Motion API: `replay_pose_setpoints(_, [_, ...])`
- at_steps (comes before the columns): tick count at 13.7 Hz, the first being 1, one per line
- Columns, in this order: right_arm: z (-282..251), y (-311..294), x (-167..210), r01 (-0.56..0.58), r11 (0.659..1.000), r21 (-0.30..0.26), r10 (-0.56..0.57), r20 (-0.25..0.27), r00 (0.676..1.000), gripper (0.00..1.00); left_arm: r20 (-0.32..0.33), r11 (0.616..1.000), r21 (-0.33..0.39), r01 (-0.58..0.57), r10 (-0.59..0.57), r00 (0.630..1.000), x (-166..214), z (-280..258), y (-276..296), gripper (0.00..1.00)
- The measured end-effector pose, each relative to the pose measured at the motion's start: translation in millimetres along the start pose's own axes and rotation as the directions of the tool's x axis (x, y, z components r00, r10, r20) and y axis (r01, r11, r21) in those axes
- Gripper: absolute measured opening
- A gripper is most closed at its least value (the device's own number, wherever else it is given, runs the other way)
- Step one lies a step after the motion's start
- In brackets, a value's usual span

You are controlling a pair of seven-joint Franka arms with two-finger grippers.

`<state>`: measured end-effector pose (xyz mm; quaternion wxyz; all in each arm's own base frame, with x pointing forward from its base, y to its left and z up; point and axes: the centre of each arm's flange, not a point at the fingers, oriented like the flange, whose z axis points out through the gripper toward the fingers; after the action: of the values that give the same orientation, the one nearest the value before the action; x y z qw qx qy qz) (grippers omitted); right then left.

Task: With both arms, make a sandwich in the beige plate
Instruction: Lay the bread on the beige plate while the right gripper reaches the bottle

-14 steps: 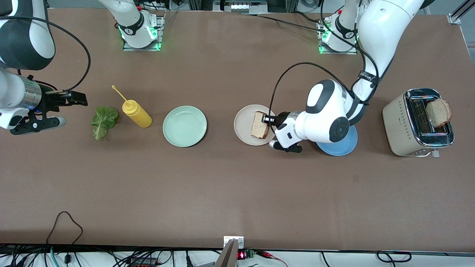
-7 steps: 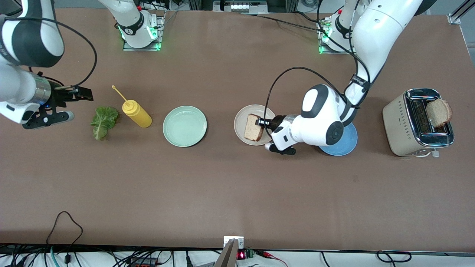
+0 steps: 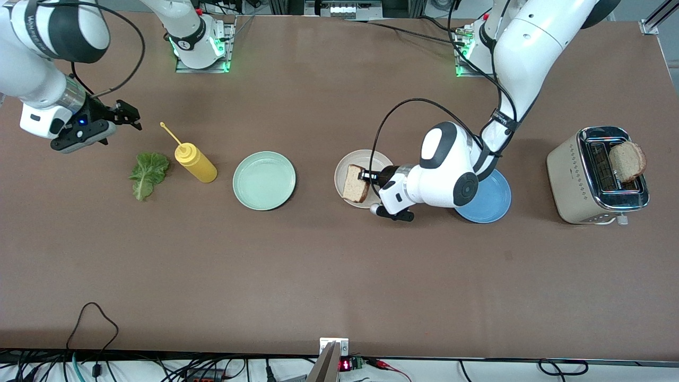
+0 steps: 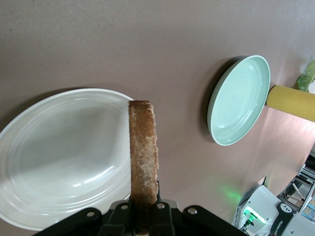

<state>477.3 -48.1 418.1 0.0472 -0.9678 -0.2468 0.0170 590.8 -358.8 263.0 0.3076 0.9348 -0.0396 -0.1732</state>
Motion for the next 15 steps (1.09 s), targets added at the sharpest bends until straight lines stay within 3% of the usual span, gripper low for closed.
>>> replay_pose_setpoints(3, [11.9, 23.5, -20.4, 0.163, 0.979, 0.122, -0.148, -0.128, 0.981, 1.0, 0.009, 1.0, 0.004, 0.007, -0.007, 1.0, -1.4, 4.0, -4.9, 0.08])
replay_pose_setpoints(6, [34.4, 39.5, -41.0, 0.339, 0.919, 0.201, -0.279, -0.275, 0.92, 1.0, 0.011, 1.0, 0.005, 0.012, -0.012, 1.0, -1.4, 4.6, -8.6, 0.08])
replay_pose_setpoints(8, [54.2, 47.5, -53.7, 0.409, 0.875, 0.259, -0.315, -0.338, 0.887, 1.0, 0.011, 1.0, 0.005, 0.015, -0.015, 1.0, -0.9, 3.8, -10.4, 0.08])
replay_pose_setpoints(12, [82.1, 66.4, -74.8, 0.541, 0.794, 0.277, -0.376, -0.475, 0.796, 1.0, 0.012, 1.0, 0.006, 0.026, -0.026, 1.0, 0.1, 3.0, -17.5, 0.08])
replay_pose_setpoints(15, [104.7, 74.5, -94.5, 0.616, 0.726, 0.306, -0.352, -0.604, 0.715, 1.0, 0.012, 0.999, 0.005, 0.046, -0.046, 0.999, 1.7, 0.3, -30.2, 0.08])
